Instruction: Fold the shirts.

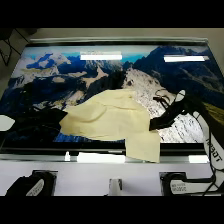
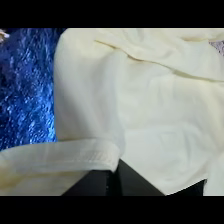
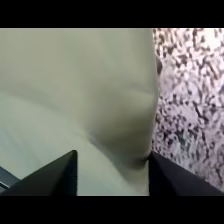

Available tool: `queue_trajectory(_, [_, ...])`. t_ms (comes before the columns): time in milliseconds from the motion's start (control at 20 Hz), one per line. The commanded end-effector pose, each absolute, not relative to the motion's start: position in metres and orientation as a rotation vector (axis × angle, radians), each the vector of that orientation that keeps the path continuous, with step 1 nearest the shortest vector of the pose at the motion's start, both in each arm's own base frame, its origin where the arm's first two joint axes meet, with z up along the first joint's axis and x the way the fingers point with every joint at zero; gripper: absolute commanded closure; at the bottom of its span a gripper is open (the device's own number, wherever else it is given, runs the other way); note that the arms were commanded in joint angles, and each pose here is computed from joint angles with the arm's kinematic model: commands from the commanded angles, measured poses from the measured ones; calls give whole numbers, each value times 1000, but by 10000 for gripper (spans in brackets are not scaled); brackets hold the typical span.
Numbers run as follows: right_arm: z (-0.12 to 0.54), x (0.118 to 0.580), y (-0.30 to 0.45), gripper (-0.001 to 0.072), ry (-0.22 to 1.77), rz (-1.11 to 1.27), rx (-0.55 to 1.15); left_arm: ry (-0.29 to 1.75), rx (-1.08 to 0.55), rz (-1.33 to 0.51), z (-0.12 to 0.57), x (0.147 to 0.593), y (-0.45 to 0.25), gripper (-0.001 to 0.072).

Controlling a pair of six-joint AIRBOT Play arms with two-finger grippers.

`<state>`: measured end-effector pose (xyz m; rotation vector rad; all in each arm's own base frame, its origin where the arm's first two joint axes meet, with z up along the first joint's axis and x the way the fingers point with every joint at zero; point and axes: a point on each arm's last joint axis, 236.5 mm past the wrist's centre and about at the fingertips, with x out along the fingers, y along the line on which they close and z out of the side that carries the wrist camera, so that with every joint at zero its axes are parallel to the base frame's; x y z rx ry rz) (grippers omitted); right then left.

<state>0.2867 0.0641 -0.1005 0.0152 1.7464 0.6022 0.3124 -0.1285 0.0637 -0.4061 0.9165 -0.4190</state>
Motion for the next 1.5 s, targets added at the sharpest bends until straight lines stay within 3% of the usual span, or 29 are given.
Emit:
queue_trajectory(0, [-109, 289, 83, 568, 1731, 638, 30, 919, -399, -425, 64, 311, -129, 672])
queue_trajectory(50, [-104, 292, 87, 685, 1716, 647, 43, 919, -399, -425, 64, 311, -129, 672])
queue_trajectory(200, [-50, 337, 89, 685, 1490, 711, -86, 864, -368, -448, 87, 317, -130, 672])
queue_trajectory(300, [39, 393, 72, 686, 1191, 599, -247, 697, -241, -461, 152, 334, -122, 673])
queue_trajectory(400, [207, 433, 47, 684, 731, 400, -422, 477, -93, -379, 251, 345, -95, 673])
queue_trajectory(450, [299, 426, 36, 684, 496, 294, -484, 362, -68, -316, 308, 342, -80, 673])
queue_trajectory(550, [478, 351, 17, 684, 26, 86, -557, 119, -82, -224, 423, 312, -57, 673])
queue_trajectory(600, [545, 294, 10, 684, -169, -5, -579, 14, -100, -209, 469, 290, -52, 673])
queue_trajectory(700, [609, 199, 4, 683, -406, -100, -568, -77, -175, -226, 512, 260, -52, 673])
queue_trajectory(850, [600, 141, -2, 683, -386, -119, -543, 181, -211, -243, 454, 255, -62, 672])
queue_trajectory(950, [587, 142, -11, 683, -319, -145, -563, 372, -188, -261, 402, 256, -69, 672])
queue_trajectory(1150, [570, 174, -16, 683, -223, -141, -578, 458, -120, -342, 372, 258, -85, 672])
queue_trajectory(1250, [520, 217, -18, 683, -4, -83, -614, 579, -135, -336, 329, 267, -86, 672])
queue_trajectory(1450, [343, 296, -19, 683, 697, 140, -615, 918, -216, -333, 177, 281, -96, 672])
